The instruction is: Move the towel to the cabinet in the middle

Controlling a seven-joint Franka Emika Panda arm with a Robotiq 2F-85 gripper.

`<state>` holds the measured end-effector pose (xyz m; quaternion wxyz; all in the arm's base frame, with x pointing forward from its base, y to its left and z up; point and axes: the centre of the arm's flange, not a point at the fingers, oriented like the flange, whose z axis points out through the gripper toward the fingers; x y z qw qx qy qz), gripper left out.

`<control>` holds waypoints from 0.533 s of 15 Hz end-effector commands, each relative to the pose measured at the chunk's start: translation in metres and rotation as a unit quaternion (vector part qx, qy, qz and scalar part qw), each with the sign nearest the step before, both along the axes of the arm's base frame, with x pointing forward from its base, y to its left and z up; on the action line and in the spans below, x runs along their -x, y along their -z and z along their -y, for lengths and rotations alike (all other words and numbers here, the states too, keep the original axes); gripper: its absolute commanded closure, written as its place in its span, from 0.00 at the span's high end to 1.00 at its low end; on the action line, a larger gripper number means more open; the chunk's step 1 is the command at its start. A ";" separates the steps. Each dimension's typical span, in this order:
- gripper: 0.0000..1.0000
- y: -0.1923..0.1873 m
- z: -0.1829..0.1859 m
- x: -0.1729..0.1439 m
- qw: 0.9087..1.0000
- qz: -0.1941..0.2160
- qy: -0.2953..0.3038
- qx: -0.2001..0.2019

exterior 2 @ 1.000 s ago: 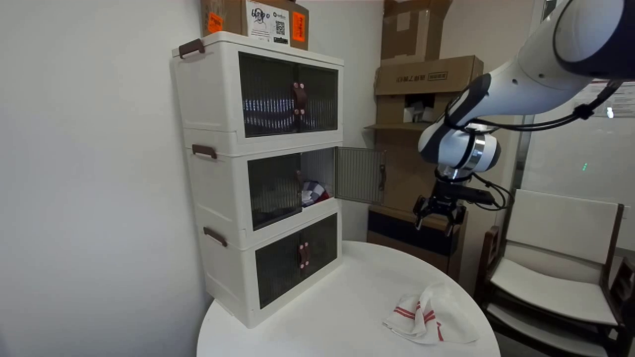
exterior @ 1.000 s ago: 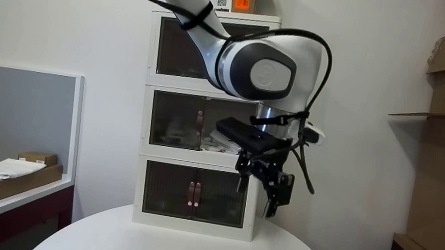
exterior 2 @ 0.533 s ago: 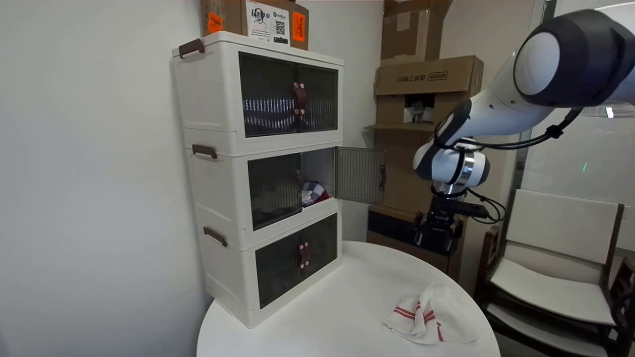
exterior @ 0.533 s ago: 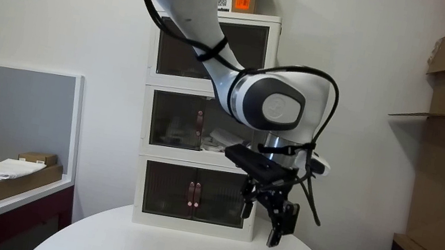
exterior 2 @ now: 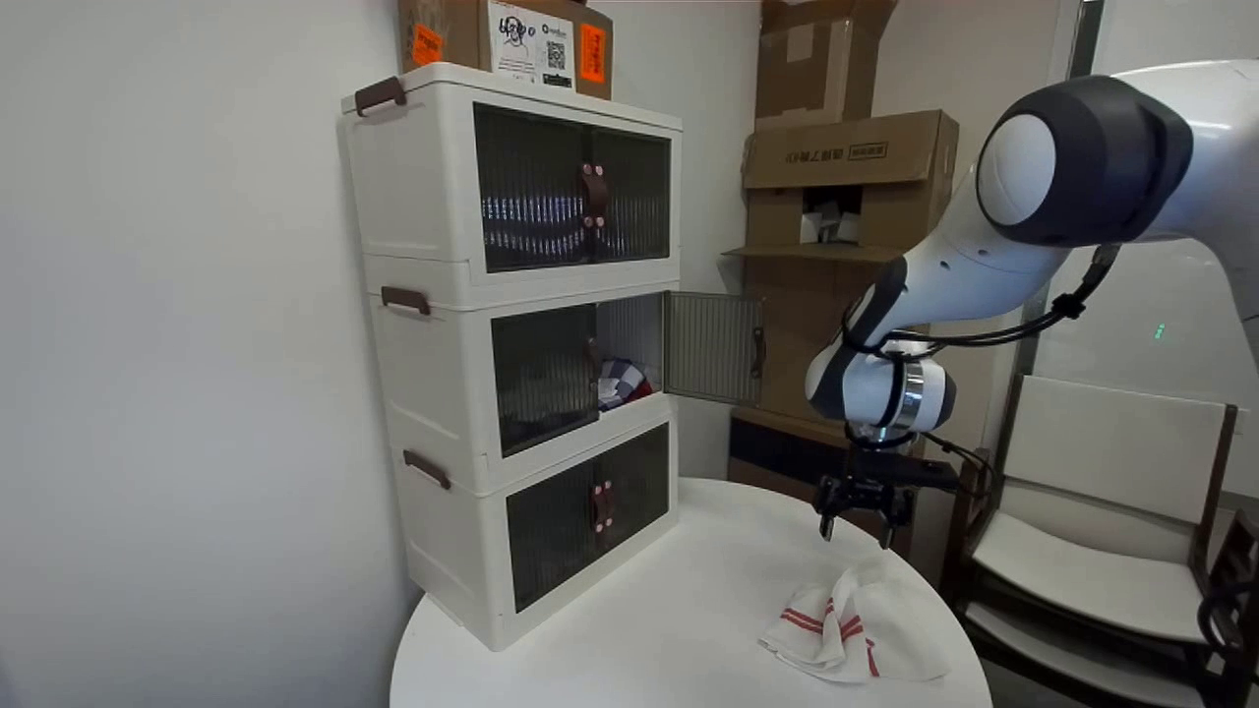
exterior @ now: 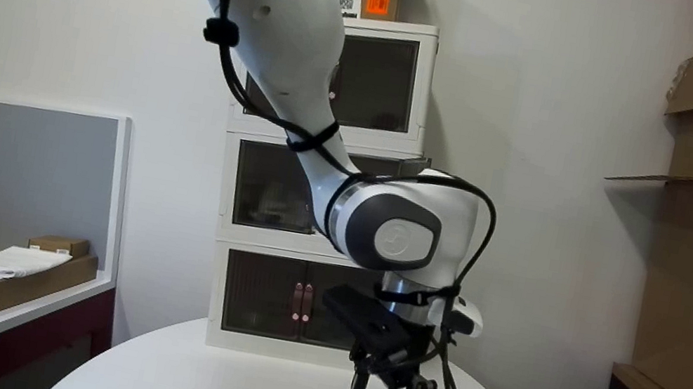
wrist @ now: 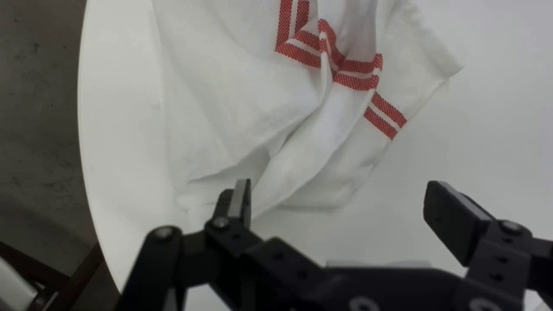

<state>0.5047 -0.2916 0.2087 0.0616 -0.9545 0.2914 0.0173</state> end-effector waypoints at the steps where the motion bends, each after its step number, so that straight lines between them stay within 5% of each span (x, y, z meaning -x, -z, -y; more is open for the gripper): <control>1: 1.00 0.025 -0.028 0.021 1.000 0.014 0.003 0.016; 8: 1.00 0.065 -0.056 0.067 0.999 0.001 -0.004 0.039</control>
